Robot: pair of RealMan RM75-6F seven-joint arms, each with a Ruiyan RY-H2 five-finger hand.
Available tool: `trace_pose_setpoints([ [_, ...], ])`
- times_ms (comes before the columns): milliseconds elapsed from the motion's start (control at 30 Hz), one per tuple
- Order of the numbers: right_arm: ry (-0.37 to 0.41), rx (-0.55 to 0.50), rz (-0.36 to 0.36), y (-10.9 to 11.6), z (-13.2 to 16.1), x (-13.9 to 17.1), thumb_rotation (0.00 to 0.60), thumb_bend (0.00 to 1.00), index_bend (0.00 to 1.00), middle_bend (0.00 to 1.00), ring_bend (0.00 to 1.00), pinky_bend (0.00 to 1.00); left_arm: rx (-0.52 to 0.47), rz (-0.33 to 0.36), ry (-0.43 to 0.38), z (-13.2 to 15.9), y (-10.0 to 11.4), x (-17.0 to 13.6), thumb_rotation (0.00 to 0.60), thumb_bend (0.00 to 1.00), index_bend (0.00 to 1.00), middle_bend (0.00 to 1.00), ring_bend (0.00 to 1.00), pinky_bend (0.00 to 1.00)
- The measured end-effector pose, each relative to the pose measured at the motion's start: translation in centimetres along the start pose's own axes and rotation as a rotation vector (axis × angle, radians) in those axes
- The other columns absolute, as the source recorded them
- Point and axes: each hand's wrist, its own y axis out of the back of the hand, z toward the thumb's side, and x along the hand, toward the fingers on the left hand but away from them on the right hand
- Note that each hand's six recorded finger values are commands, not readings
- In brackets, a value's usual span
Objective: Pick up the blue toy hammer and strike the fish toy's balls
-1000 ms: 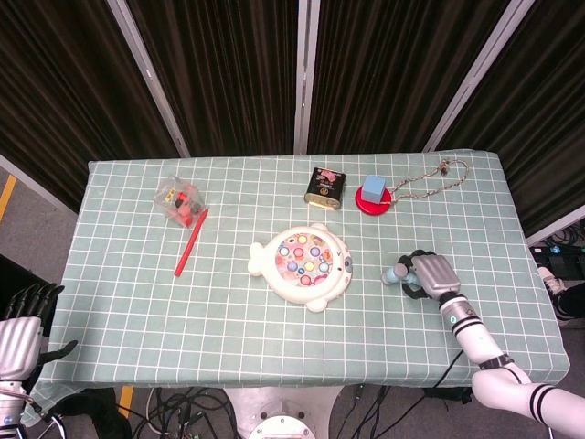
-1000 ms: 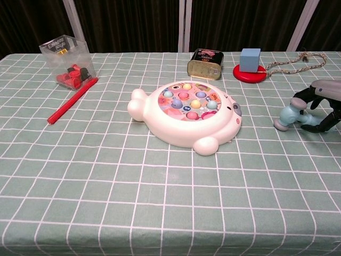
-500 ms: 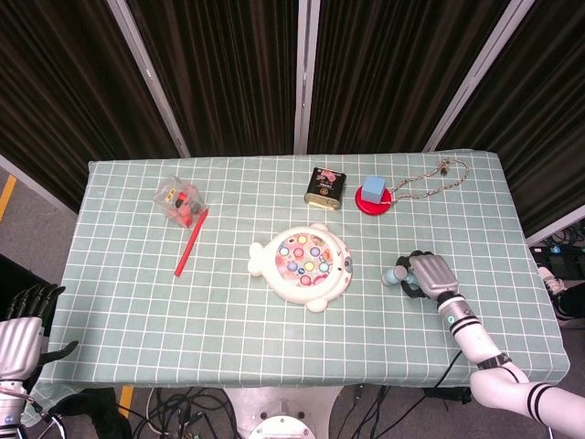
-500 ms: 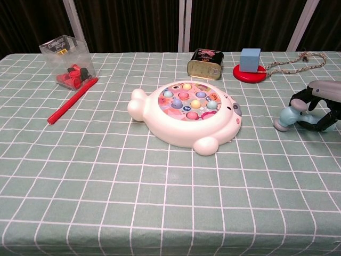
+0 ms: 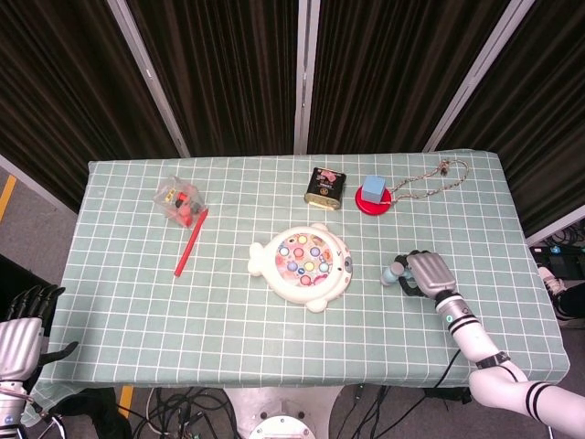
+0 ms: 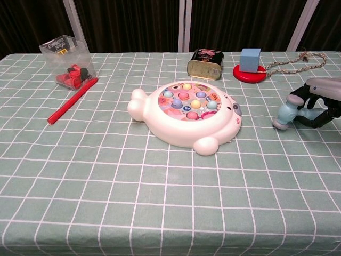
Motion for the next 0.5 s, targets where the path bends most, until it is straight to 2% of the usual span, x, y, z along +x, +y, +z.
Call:
trace_pose_setpoints([
  [200,0.018,0.005,-0.033,0.9,0.1,0.1,0.600,0.58,0.60,0.57,0.43,0.51,0.002,0.000,-0.001,0.0,0.1,0.0,0.600,0.11,0.15,0.11,0.05,0.09],
  [500,0.059,0.072,-0.066,3.4,0.8,0.1,0.600,0.59,0.62,0.60,0.48,0.58,0.007,0.001,-0.005,0.2,0.3,0.2,0.600,0.11,0.15,0.11,0.05,0.09],
])
